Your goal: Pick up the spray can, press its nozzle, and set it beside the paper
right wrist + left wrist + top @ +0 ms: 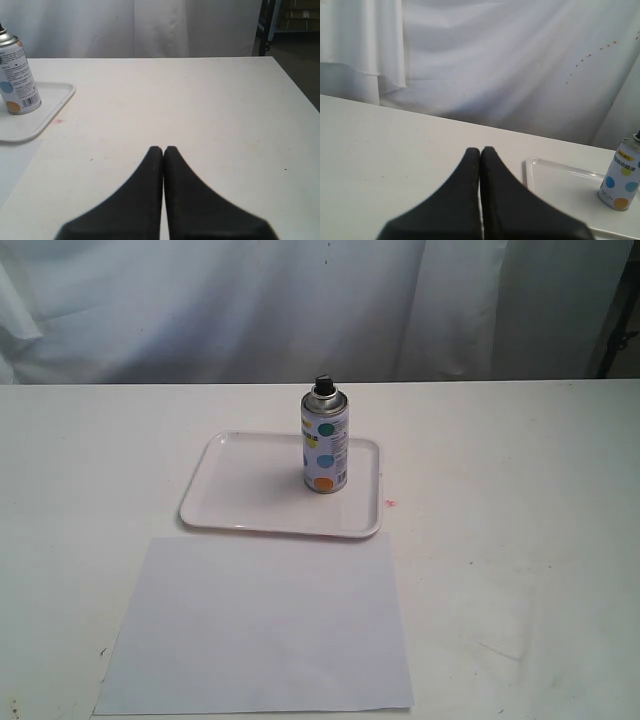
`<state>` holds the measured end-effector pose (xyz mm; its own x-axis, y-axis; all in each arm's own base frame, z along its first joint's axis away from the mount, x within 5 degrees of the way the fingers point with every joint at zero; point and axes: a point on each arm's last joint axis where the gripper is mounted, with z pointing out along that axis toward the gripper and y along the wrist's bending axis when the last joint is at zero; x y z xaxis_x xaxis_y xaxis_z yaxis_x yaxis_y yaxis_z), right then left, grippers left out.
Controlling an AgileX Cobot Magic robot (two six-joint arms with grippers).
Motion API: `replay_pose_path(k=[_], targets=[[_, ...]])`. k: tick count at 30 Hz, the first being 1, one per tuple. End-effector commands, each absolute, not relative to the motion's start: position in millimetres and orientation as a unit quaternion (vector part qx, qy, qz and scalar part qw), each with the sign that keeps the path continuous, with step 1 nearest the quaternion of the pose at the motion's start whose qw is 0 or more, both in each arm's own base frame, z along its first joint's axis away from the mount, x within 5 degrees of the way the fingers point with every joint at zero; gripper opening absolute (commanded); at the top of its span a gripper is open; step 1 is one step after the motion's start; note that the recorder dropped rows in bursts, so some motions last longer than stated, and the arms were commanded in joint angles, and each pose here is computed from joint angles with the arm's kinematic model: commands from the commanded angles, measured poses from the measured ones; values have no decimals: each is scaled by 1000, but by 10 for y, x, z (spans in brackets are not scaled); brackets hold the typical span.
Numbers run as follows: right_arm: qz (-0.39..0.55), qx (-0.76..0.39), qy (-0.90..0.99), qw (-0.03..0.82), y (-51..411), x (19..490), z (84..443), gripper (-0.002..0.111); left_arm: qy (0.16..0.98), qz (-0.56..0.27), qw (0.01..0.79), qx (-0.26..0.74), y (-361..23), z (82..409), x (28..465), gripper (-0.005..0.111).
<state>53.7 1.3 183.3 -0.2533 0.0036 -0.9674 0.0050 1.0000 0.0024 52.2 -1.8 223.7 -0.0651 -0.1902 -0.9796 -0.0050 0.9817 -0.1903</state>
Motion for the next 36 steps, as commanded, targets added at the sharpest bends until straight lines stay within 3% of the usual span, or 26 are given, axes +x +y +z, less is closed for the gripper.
replay_pose_path(k=[1,27,36], targets=[[-5,2,792,610,9,535,1820,0,725,-69,682,-70,-16,2232,519,0],[-6,1,792,611,9,535,1822,0,730,-47,680,-49,-15,2222,519,0],[-5,2,792,611,9,535,1822,0,776,-5,630,-22,7,1865,545,0]])
